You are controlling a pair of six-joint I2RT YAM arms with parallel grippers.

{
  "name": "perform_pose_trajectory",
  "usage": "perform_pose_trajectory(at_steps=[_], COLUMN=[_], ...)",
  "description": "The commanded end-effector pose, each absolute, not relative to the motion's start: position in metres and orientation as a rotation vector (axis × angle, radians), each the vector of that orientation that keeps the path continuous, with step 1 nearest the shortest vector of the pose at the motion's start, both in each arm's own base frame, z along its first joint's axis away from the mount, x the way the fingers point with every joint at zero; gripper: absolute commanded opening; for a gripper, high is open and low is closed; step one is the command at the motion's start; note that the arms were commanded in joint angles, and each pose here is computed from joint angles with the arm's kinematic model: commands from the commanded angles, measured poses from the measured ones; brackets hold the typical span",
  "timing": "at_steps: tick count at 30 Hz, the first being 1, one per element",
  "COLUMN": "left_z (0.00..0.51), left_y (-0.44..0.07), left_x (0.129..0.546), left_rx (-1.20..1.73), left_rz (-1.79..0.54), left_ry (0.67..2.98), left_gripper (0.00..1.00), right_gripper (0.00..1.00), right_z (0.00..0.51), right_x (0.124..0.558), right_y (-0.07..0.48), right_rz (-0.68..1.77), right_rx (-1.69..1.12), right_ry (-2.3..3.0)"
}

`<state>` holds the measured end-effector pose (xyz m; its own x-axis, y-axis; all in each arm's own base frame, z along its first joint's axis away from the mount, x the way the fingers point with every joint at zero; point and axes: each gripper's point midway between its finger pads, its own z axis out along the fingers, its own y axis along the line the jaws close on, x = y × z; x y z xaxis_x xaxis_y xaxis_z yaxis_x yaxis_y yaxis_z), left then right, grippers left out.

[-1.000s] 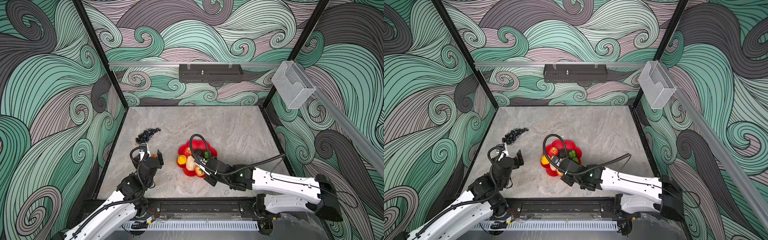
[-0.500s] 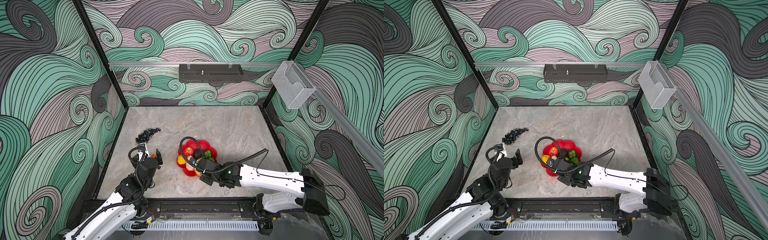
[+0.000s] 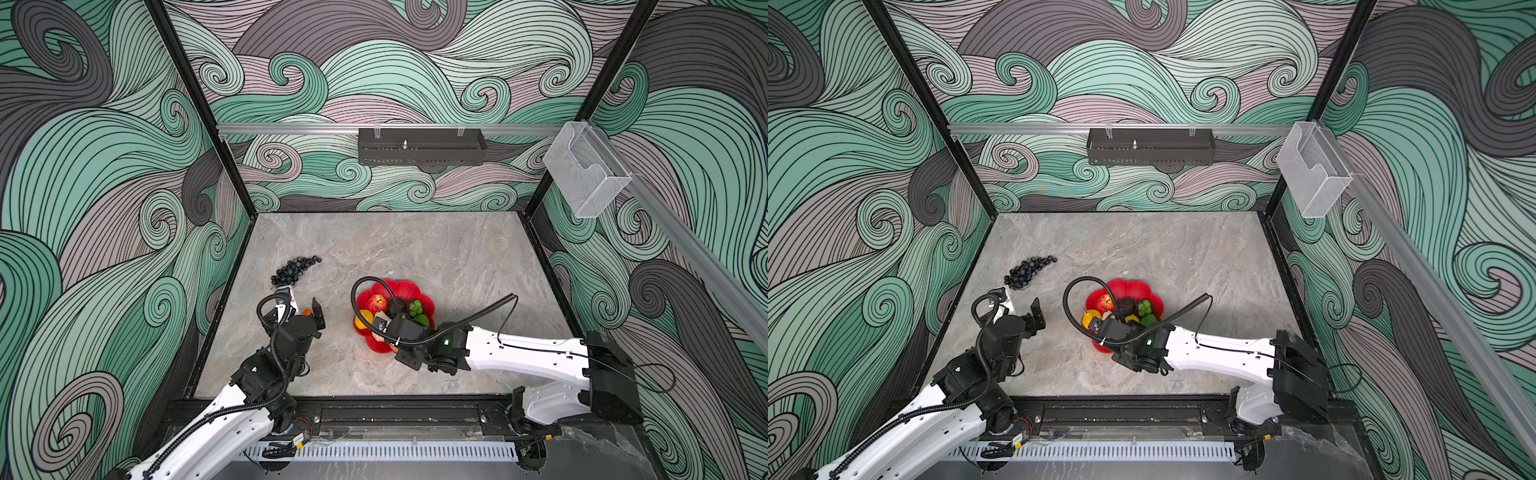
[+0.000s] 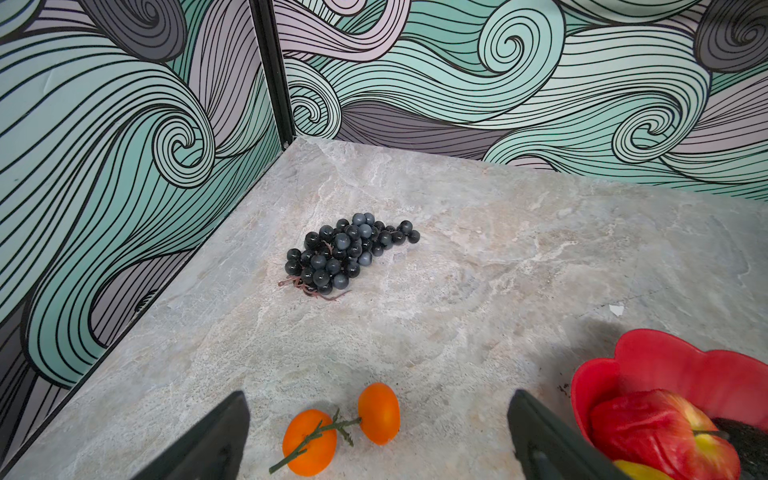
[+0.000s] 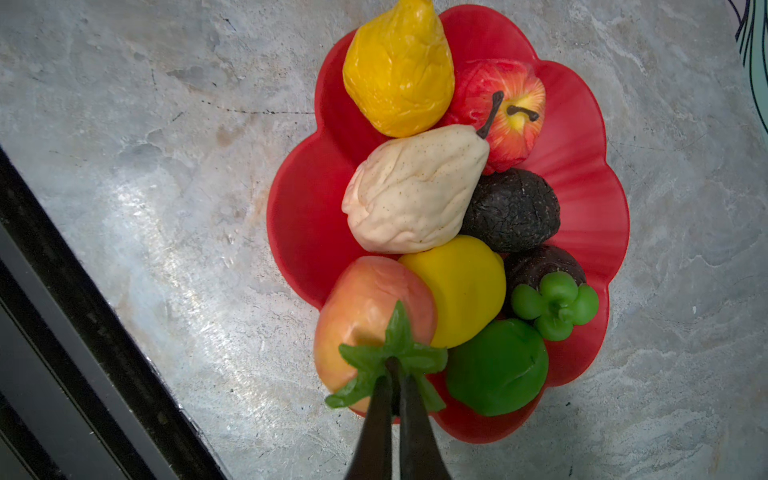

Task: Place and organize the fake fruits in the fruit bowl
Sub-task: 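Open the left gripper and withdraw it toward the tomatoes while the right holds the strawberry, then lower the strawberry into the bowl with the right gripper and release it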

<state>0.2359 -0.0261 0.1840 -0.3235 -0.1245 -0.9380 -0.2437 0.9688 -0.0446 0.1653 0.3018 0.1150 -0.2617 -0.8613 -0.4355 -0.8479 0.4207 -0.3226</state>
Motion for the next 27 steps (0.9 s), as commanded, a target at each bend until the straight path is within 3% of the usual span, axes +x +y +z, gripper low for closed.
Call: perform_pose_trajectory(at_steps=[1, 11, 18, 21, 27], left_z=[0.188, 0.186, 0.184, 0.182, 0.174], left_y=[-0.019, -0.018, -0.019, -0.021, -0.023], left_x=[0.235, 0.236, 0.237, 0.239, 0.242], left_rx=[-0.293, -0.298, -0.3, -0.298, -0.325], left_rz=[0.147, 0.16, 0.16, 0.155, 0.145], left_ry=[1.878, 1.881, 1.887, 1.895, 1.941], left_gripper=[0.99, 0.99, 0.99, 0.99, 0.99], right_gripper=[0.13, 0.3, 0.32, 0.34, 0.49], right_z=[0.124, 0.136, 0.146, 0.159, 0.196], right_x=[0.167, 0.158, 0.161, 0.167, 0.188], right_y=[0.305, 0.303, 0.3, 0.295, 0.268], right_rz=[-0.039, 0.062, 0.071, 0.07, 0.101], right_rx=[-1.434, -1.413, -1.358, -1.285, -1.001], right_ry=[2.105, 2.087, 2.079, 2.056, 1.947])
